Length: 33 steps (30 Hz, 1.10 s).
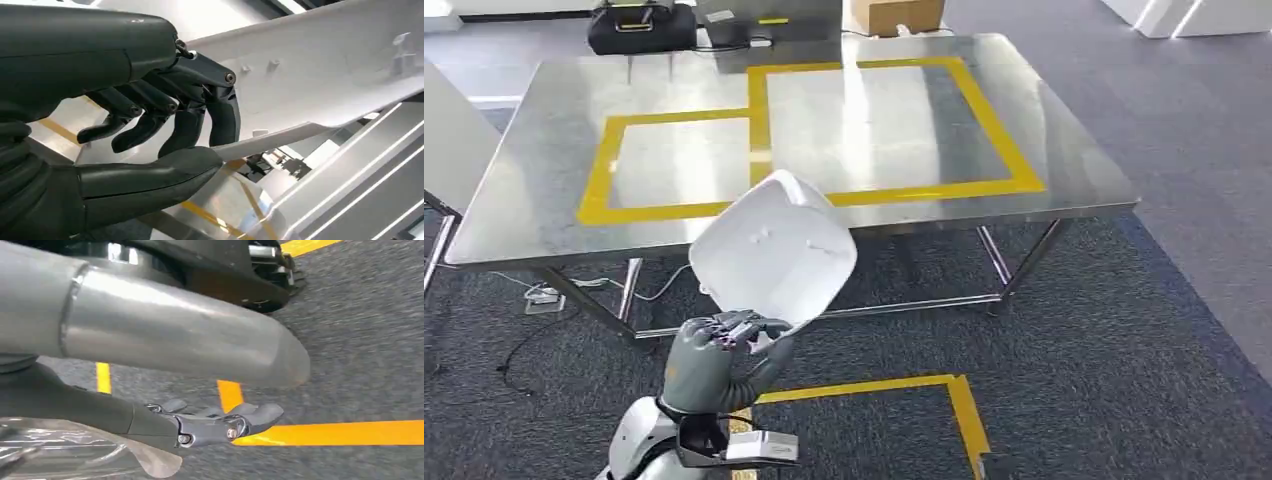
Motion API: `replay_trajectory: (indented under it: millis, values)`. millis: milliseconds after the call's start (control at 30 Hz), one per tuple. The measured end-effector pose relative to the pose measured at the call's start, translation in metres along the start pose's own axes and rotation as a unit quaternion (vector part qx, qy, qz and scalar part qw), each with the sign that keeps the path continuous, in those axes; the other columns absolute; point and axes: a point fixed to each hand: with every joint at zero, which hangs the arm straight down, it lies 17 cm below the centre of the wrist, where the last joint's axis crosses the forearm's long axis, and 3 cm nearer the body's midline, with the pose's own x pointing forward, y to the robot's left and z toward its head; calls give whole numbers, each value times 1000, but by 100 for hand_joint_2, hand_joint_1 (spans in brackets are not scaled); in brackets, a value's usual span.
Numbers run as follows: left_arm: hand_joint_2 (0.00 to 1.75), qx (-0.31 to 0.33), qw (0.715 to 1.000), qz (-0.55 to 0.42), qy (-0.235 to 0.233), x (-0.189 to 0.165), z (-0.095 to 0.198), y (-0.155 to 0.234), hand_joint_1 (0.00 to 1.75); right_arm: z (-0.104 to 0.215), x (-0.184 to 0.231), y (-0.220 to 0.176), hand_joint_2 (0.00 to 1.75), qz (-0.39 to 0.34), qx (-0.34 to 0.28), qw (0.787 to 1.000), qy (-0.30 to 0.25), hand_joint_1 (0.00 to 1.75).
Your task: Take the parts from the cabinet and place them on the table.
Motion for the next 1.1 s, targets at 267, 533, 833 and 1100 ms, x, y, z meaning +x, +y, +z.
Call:
replay_trajectory:
  millis: [267, 533, 833, 1100]
  values:
    - [175, 5, 1000, -2, -11, 6, -6, 4, 175, 0, -2, -1, 0, 2, -1, 1000, 1, 0]
    - [175, 12, 1000, -5, -11, 7, -10, 9, 175, 0, 2, -4, 0, 7, -10, 1000, -12, 0]
    - [175, 9, 1000, -6, -9, 6, -5, 9, 175, 0, 6, -4, 0, 12, -13, 1000, -21, 0]
    - [175, 27, 999, -9, -18, 8, -23, 19, 175, -1, 8, -6, 0, 29, -11, 999, -30, 0]
